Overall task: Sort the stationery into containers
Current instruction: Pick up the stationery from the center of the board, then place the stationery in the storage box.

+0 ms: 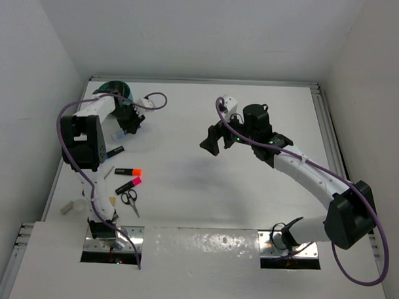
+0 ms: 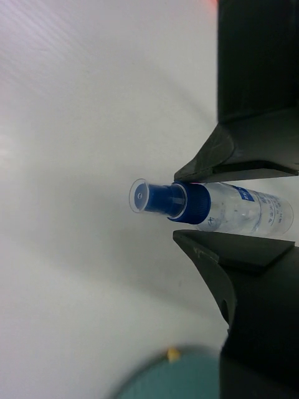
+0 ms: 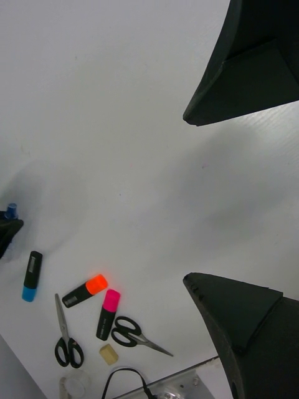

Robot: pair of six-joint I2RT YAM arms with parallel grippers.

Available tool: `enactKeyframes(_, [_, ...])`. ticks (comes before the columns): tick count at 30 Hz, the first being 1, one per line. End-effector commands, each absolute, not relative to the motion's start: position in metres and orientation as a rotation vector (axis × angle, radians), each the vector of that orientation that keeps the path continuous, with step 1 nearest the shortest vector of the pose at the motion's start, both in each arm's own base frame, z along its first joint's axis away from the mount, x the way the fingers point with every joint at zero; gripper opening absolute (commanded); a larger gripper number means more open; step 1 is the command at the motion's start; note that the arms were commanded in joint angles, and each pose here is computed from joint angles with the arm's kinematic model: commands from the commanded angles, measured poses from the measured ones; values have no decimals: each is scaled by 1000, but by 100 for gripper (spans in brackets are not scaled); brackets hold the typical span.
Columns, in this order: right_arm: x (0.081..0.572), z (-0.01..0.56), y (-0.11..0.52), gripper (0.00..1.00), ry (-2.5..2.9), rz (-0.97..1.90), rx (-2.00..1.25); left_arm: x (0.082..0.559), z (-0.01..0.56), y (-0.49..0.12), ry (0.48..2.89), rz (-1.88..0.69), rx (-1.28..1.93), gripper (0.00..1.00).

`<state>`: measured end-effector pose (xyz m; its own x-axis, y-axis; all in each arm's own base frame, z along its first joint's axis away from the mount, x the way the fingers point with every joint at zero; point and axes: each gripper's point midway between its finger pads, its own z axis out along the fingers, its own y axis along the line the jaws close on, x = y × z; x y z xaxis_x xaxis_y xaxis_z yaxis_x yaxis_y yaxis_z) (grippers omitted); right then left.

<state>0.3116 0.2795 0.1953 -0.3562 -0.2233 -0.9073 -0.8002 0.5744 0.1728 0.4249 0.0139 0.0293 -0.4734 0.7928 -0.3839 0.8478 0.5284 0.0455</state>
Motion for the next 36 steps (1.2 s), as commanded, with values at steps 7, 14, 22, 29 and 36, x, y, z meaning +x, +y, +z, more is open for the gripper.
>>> enactKeyframes(7, [315,214,283,99,1790,767,-831,484,277,-25,1666,-418,875,0])
enactKeyframes(14, [328,212,289,99,1811,739,-889,566,348,20,1385,-309,423,0])
enactKeyframes(22, [353,214,300,99,1877,714,-934,594,315,13,1370,-450,463,0])
enactKeyframes(29, [364,211,306,99,1900,714,-883,597,268,23,1426,-475,534,0])
enactKeyframes(36, [366,210,310,99,1930,683,-894,599,242,34,1463,-472,579,0])
